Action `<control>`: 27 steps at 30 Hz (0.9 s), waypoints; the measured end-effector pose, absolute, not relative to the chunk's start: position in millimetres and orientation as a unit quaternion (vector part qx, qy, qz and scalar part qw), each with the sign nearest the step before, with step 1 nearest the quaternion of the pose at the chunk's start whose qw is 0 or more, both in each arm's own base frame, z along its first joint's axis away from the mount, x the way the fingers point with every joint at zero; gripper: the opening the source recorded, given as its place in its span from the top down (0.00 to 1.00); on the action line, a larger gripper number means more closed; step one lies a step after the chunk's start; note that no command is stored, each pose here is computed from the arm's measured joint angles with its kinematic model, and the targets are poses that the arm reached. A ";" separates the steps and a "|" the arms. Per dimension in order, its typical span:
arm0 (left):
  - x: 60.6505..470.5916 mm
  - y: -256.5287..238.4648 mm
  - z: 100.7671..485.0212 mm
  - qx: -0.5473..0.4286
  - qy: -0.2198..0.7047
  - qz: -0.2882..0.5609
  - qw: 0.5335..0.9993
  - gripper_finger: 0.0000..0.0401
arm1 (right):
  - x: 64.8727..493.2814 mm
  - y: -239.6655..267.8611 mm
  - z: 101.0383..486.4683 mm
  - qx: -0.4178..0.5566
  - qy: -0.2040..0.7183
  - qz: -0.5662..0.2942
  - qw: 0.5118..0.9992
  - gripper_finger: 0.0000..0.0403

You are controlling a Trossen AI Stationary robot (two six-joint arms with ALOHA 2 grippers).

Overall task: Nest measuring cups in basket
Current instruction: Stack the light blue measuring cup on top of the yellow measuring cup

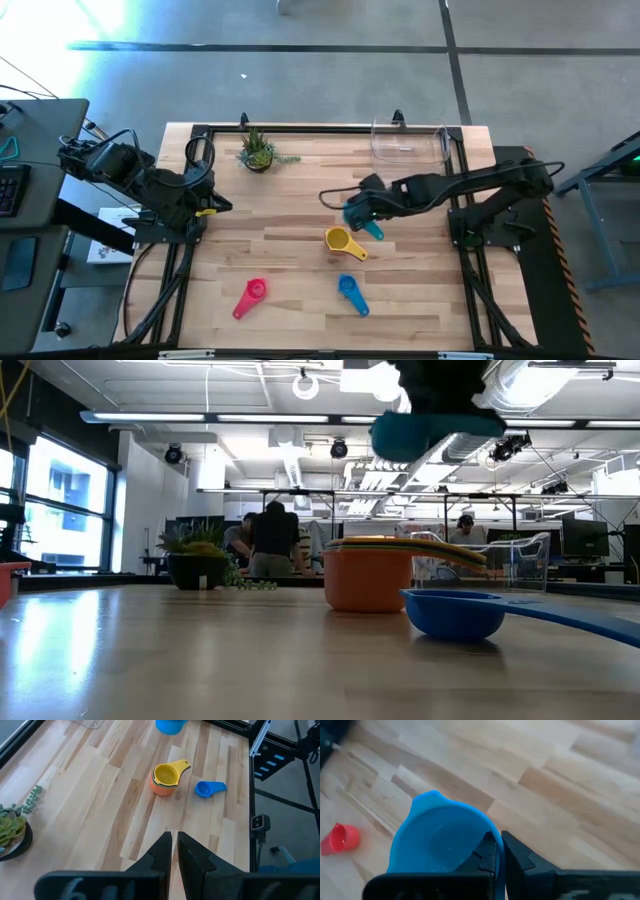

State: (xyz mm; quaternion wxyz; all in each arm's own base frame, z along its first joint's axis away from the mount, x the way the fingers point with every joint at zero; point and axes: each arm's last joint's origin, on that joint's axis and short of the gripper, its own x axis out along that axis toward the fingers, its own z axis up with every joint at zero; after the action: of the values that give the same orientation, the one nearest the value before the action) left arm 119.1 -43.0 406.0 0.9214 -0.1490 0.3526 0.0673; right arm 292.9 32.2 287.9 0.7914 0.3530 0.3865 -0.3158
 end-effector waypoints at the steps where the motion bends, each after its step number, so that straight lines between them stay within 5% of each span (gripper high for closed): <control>1: 119.1 -43.0 406.0 -0.151 0.353 0.068 0.921 0.95 | 297.0 32.7 283.3 0.350 0.394 -0.310 0.791 1.00; 27: 119.1 -43.0 406.0 -0.160 0.352 0.072 0.920 0.95 | 356.2 56.3 227.0 0.310 0.467 -0.280 0.779 1.00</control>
State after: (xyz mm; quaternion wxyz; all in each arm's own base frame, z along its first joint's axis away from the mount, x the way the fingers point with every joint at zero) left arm 119.1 -43.0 406.0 0.9196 -0.1600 0.3516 0.0719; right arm 356.2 56.3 227.0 0.7792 0.3101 0.4674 -0.2798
